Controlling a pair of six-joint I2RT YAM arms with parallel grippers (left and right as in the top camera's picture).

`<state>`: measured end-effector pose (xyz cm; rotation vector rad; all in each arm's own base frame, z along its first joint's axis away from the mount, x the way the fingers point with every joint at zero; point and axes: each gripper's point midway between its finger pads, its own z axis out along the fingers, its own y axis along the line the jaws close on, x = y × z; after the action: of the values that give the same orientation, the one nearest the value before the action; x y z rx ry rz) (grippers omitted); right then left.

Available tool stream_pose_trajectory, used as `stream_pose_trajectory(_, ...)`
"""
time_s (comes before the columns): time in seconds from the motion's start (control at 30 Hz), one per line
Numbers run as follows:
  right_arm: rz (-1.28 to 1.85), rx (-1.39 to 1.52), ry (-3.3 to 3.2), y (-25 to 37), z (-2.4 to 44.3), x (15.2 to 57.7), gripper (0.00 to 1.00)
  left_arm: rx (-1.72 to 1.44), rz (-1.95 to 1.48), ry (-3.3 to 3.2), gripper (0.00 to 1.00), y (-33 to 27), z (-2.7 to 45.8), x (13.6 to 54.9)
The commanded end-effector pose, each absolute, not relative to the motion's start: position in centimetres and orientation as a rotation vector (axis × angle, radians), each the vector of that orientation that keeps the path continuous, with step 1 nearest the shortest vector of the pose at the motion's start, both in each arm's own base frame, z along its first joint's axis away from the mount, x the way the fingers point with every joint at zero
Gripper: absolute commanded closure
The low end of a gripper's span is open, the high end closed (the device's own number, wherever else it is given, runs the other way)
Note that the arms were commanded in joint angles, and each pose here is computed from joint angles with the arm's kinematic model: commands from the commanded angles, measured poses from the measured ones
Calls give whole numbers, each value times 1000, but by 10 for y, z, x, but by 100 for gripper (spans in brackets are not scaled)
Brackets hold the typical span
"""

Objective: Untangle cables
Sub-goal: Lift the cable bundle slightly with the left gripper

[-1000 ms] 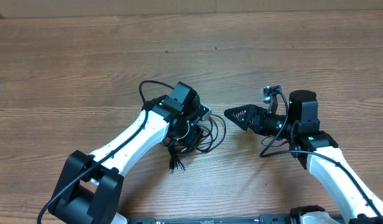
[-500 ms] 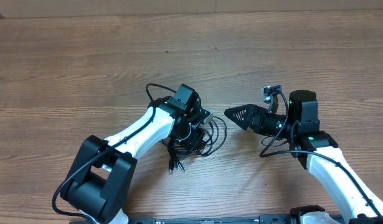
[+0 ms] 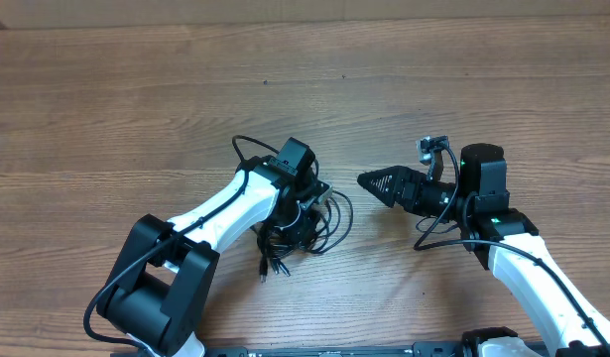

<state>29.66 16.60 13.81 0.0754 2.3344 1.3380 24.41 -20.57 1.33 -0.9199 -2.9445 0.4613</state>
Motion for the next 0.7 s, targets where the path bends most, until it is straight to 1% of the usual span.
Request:
stream_pose_trajectory(0.0,1328,55,2315,167,145,301,0,-1002,347,-2926,66,-195,4,244)
stream_pose_trajectory(0.1,1328,55,2315,167,145,301,0,-1052,339,-2911,67,-194,4,244)
stream_pose_trajectory(0.13,1327,55,2315,167,145,301,0,-1056,324,-2914,71,-192,3,245)
stream_pose_trajectory(0.17,1327,55,2315,167,145,301,0,-1060,299,-2920,77,-190,3,246)
stream_pose_trajectory(0.23,1327,55,2315,167,145,301,0,-1088,274,-2919,81,-188,2,248)
stream_pose_trajectory(0.27,1328,55,2315,167,145,301,0,-1091,277,-2924,85,-188,2,249)
stream_pose_trajectory(0.33,1327,55,2315,167,145,301,0,-1096,283,-2934,96,-190,3,252)
stream_pose_trajectory(0.57,1328,55,2315,167,145,301,0,-1089,347,-2943,96,-199,8,255)
stream_pose_trajectory(0.63,1329,55,2315,167,145,301,0,-1039,356,-2976,96,-204,19,263)
stream_pose_trajectory(0.67,1334,64,2317,167,145,300,0,-981,379,-3027,96,-212,31,276)
